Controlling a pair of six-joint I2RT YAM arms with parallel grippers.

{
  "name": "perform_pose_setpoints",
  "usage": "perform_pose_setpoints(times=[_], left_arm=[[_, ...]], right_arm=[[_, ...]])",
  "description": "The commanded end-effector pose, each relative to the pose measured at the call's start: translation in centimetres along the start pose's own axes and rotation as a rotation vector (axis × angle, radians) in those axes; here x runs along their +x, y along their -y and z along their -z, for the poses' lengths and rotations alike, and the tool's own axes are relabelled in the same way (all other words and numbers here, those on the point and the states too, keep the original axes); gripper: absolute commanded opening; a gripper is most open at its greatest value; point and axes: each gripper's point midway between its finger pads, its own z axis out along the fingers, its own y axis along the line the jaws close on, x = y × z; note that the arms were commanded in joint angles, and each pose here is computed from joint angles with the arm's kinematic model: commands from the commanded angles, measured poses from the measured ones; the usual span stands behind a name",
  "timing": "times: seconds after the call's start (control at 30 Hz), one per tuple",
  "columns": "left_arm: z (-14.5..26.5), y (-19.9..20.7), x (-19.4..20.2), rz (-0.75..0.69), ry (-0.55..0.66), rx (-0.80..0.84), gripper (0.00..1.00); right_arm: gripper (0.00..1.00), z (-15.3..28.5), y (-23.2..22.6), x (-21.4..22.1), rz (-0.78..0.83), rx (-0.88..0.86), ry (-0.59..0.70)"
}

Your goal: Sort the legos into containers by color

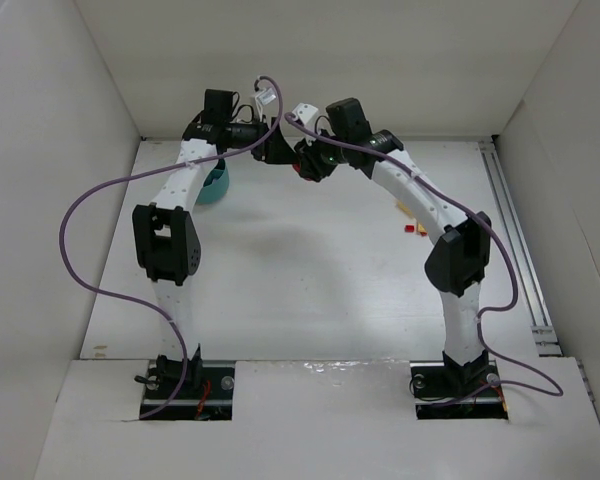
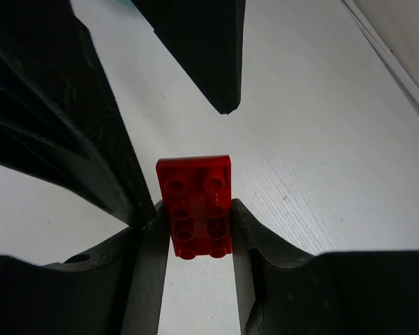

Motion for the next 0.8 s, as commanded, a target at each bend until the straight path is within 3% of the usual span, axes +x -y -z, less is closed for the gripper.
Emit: perform_pose_setpoints(times=[0.0,0.1,0.2,0.33,0.57,0.67,0.7,0.77], left_arm=[[0.3,1.7,-1.4,-0.061,0.014,0.036,0.75],[0.2,1.4,-1.1,-0.053,0.010,0.036,0.60],[0.0,1.0,-0.9,-0.045,0.006,0.036,0.57],[0.1,1.2,-1.0,-0.045,0.005,0.036,0.45],[0.1,1.3,-0.9,-0.063,0.001,0.045,0.13],[0.2,1.5,-0.8,-0.074,-0.002,0.045,0.01],[0.8,1.3,-0.8,-0.071,0.004,0.024,0.00],[1.8,0.9,-0.8,-0.062,0.014,-0.002,0.00]], right_arm=[[0.12,0.8,-0.3,-4.0,0.036,0.021,0.106],[0.12,0.7,-0.8,-4.4,0.044,0.016,0.116],[0.12,0.9,-1.2,-5.3,0.049,0.015,0.144],[0.12,1.2,-1.2,-5.8,0.045,0.019,0.161],[0.12,1.3,-1.2,-6.6,0.029,0.045,0.189],[0.23,1.3,-0.9,-6.4,0.006,0.069,0.195],[0.40,1.0,-0.8,-6.4,-0.005,0.071,0.206],[0.56,1.6,0.0,-6.1,-0.032,0.108,0.210]])
